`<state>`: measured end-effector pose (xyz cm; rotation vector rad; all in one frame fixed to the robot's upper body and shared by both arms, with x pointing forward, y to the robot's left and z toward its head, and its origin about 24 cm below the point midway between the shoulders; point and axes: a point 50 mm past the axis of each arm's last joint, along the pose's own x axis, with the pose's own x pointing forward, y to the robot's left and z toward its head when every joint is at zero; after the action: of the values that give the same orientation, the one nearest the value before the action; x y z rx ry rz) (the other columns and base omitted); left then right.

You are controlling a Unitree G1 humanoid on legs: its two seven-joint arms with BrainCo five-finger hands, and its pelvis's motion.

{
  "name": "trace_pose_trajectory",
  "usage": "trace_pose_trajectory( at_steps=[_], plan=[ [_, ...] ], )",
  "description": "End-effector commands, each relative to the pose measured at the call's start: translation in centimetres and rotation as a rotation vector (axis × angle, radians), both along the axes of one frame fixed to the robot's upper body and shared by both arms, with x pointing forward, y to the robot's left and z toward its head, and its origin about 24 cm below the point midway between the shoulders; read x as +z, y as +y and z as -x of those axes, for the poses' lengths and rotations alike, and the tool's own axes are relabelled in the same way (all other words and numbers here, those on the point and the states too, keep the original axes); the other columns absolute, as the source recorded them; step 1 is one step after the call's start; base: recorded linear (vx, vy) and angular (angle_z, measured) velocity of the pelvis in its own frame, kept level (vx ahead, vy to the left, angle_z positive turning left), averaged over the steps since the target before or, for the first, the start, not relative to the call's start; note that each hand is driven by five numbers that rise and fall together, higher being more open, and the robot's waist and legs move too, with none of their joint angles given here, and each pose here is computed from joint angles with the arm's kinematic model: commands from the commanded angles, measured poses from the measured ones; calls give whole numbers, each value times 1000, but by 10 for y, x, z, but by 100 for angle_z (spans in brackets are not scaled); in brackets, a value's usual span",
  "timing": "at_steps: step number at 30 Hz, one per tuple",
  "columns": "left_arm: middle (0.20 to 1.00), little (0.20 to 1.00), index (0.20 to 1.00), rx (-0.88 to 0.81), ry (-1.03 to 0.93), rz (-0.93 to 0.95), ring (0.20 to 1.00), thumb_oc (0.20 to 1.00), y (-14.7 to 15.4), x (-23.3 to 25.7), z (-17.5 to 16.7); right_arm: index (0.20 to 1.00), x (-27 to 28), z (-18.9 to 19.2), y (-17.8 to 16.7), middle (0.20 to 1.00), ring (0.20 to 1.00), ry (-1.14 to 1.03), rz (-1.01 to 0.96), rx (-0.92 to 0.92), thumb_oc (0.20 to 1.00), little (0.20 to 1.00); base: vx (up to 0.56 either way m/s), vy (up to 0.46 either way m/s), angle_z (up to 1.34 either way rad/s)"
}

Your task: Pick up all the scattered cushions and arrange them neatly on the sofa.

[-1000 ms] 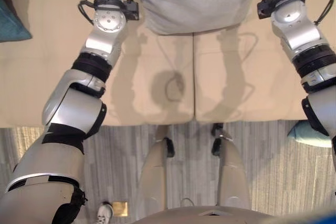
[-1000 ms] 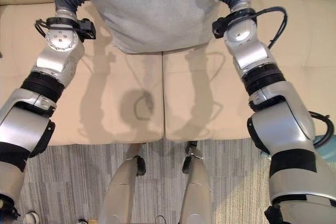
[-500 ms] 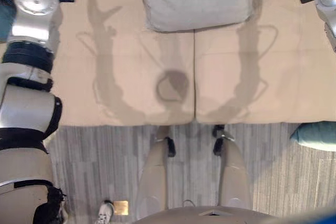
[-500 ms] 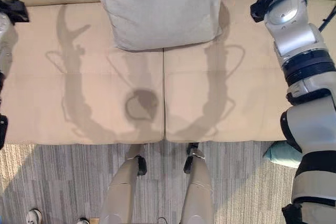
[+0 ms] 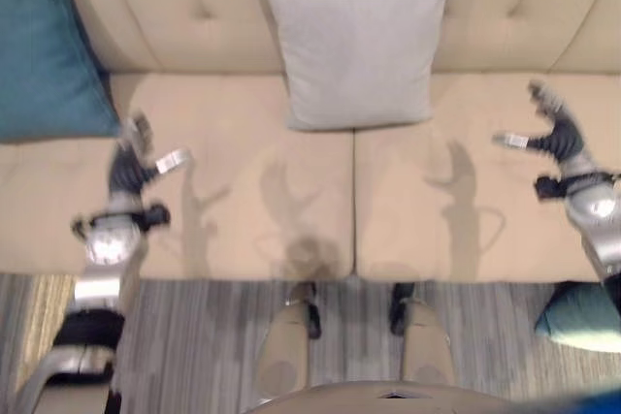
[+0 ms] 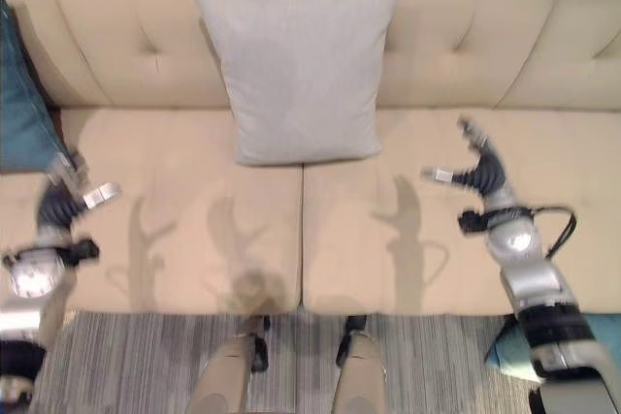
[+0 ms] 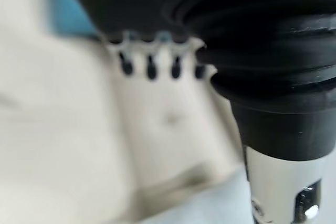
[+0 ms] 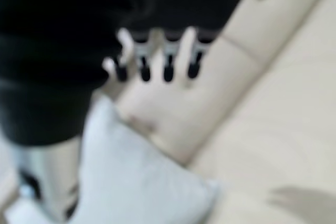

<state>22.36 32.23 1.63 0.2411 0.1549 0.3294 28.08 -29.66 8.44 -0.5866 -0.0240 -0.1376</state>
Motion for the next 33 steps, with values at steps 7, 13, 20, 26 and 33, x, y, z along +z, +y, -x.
trace_pose_trajectory(
  at_steps=[7,13,20,26,33],
  plan=[
    [1000,1000,1000,84,473,96,1000,1000,-14,-100,66,1000,-84,33,13,1000,1000,368,138,75,1000,1000,-31,-38,-6],
    [1000,1000,1000,76,775,130,1000,1000,-36,-146,114,1000,-159,90,4,1000,1000,704,102,-64,1000,1000,-40,-64,-1],
    [1000,1000,1000,77,919,117,1000,1000,-38,-158,141,1000,-191,128,2,1000,1000,889,56,-132,1000,1000,-50,-102,-1],
    [1000,1000,1000,37,938,89,1000,1000,-42,-160,135,1000,-207,148,2,1000,1000,1005,62,-183,1000,1000,-195,-97,15],
    [1000,1000,1000,-47,860,108,1000,1000,-65,-158,103,1000,-210,147,3,1000,1000,1039,58,-207,1000,1000,-199,140,0]
  ],
)
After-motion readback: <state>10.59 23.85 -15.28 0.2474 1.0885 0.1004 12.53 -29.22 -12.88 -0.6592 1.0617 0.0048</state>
